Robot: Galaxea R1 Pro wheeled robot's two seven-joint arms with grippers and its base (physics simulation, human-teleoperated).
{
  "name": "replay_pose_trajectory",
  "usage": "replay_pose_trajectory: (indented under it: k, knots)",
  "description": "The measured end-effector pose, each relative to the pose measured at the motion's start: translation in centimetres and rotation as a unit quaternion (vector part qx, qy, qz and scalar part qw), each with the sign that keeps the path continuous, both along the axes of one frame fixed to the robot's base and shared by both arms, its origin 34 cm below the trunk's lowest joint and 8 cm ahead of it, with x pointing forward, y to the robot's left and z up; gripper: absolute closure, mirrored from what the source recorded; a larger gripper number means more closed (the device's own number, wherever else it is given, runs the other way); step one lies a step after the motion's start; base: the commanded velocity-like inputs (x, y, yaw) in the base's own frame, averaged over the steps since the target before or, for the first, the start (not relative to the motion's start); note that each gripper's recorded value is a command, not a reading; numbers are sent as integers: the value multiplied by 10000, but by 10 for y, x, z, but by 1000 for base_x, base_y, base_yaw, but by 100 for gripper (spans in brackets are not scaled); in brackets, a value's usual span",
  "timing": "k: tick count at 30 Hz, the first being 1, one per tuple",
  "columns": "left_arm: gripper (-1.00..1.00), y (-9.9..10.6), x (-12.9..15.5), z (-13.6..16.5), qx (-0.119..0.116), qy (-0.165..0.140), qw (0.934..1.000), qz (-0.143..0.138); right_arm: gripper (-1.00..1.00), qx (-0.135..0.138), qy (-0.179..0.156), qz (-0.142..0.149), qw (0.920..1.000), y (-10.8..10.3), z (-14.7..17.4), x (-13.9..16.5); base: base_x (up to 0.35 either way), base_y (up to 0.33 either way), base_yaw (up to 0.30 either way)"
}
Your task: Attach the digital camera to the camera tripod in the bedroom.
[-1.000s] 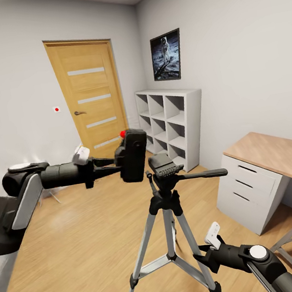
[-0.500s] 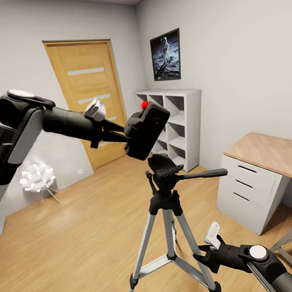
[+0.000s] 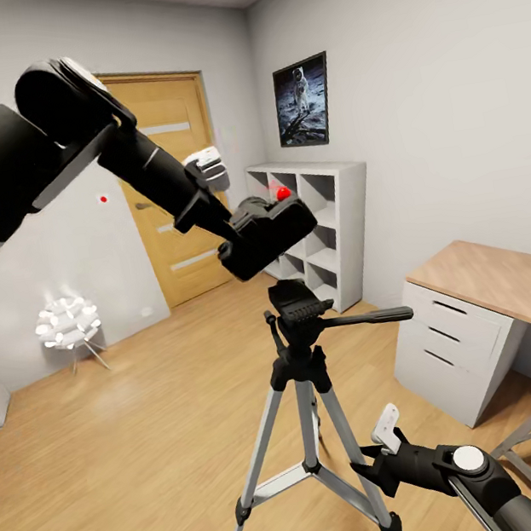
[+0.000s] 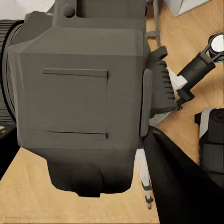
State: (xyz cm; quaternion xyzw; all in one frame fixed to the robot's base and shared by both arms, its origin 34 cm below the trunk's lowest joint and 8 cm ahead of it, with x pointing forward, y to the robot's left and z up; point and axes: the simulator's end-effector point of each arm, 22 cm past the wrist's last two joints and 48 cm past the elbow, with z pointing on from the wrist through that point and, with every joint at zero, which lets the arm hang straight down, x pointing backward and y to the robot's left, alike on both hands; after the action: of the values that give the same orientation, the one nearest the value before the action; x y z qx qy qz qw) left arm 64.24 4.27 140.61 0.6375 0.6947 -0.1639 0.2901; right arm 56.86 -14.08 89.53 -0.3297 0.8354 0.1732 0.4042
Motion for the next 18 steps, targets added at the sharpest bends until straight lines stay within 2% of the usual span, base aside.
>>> replay_pose_trajectory:
  k: [2, 3, 7, 12, 14, 16, 18]
  knots:
    - [100, -3, 5, -1, 282, -49, 9996, 74, 100, -1, -2, 4, 10000, 0, 0, 0, 0, 0, 0]
    - [100, -3, 5, -1, 283, -42, 9996, 74, 100, -1, -2, 4, 10000, 0, 0, 0, 0, 0, 0]
    - [100, -2, 15, -1, 715, -146, 9970, 259, 100, 0, -2, 3, 10000, 0, 0, 0, 0, 0, 0]
    - [100, 2, 22, 3, 1002, -251, 9937, 432, 100, -3, -6, 8, 10000, 2, 0, 0, 0, 0, 0]
    - [100, 3, 23, 3, 1043, -251, 9931, 466, 100, -5, -9, 12, 10000, 3, 0, 0, 0, 0, 0]
    - [100, -2, 23, 10, 1390, -359, 9878, 607, 100, 1, -2, -115, 9999, 5, 0, 2, 0, 0, 0]
    - [100, -5, 22, 8, 1476, -301, 9866, 624, 100, -1, -4, -120, 9999, 5, 0, 2, 0, 0, 0]
